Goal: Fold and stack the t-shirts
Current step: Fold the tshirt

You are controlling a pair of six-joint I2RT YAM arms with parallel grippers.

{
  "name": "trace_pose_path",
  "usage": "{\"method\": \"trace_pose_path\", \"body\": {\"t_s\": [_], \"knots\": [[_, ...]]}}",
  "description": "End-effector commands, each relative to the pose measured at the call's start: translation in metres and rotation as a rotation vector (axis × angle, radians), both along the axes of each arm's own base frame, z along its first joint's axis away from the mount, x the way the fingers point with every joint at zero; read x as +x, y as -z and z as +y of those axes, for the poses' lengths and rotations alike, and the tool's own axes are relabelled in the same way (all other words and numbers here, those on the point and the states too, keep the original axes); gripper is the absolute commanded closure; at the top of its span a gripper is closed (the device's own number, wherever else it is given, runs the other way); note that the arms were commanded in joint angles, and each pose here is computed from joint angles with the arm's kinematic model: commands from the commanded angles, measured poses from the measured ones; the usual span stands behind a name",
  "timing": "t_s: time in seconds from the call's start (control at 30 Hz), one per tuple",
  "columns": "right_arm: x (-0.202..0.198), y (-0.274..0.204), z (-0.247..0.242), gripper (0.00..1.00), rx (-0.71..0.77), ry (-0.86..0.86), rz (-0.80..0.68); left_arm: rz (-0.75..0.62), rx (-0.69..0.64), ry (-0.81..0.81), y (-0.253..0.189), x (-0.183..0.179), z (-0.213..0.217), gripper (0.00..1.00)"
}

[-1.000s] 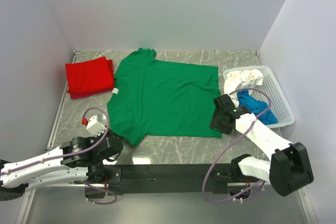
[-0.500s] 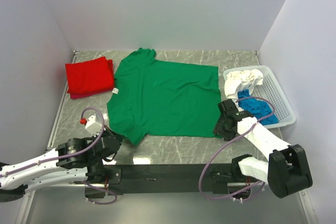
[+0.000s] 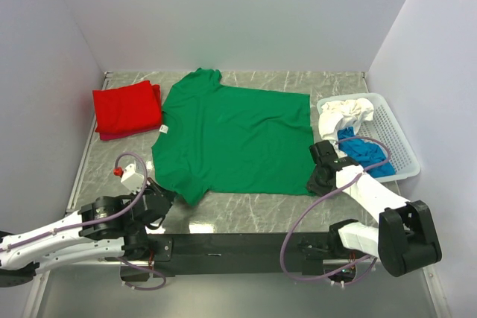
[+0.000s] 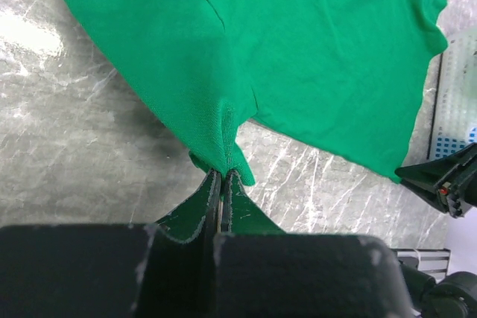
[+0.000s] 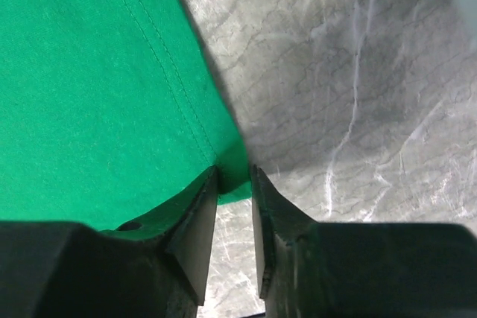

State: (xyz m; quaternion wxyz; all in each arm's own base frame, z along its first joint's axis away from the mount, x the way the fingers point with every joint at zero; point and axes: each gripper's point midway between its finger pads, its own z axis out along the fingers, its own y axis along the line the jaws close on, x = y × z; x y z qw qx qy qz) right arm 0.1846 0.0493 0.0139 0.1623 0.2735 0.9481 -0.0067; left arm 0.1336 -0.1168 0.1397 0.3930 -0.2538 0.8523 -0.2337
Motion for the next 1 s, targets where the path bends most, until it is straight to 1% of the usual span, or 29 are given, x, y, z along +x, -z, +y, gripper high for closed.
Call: {"method": "trace_pose_path", "body": {"t_s": [0.0,0.3,0.4,0.43,0.53,0.67,0.8,0.97], "knots": [[-0.003,0.006,-0.003,0.69,-0.002,0.035,0.002,-0.017,-0.025,0.008,-0.005,0.001,-0.002,0.99],[-0.011,0.008,-0.005,0.74,0.004,0.053,-0.002,-0.025,-0.039,0.019,-0.007,0.0,-0.004,0.99],[-0.011,0.008,-0.003,0.95,0.009,0.044,-0.002,-0.025,-0.039,0.023,-0.007,0.0,-0.004,0.99],[-0.012,0.009,-0.003,1.0,0.008,0.039,0.003,-0.024,-0.039,0.024,-0.007,0.0,-0.004,0.99],[-0.011,0.007,-0.002,1.0,0.007,0.032,-0.001,-0.028,-0.042,0.029,-0.008,0.0,-0.005,0.99],[-0.01,-0.007,0.003,1.0,-0.009,0.016,-0.041,-0.034,-0.055,0.038,-0.011,0.0,-0.006,0.99],[-0.01,-0.027,0.001,1.0,-0.081,0.0,-0.077,-0.043,-0.098,0.047,-0.015,-0.002,-0.006,0.99],[-0.018,-0.039,0.009,1.0,-0.11,-0.02,-0.079,-0.049,-0.136,0.057,-0.019,-0.004,-0.007,0.99]]}}
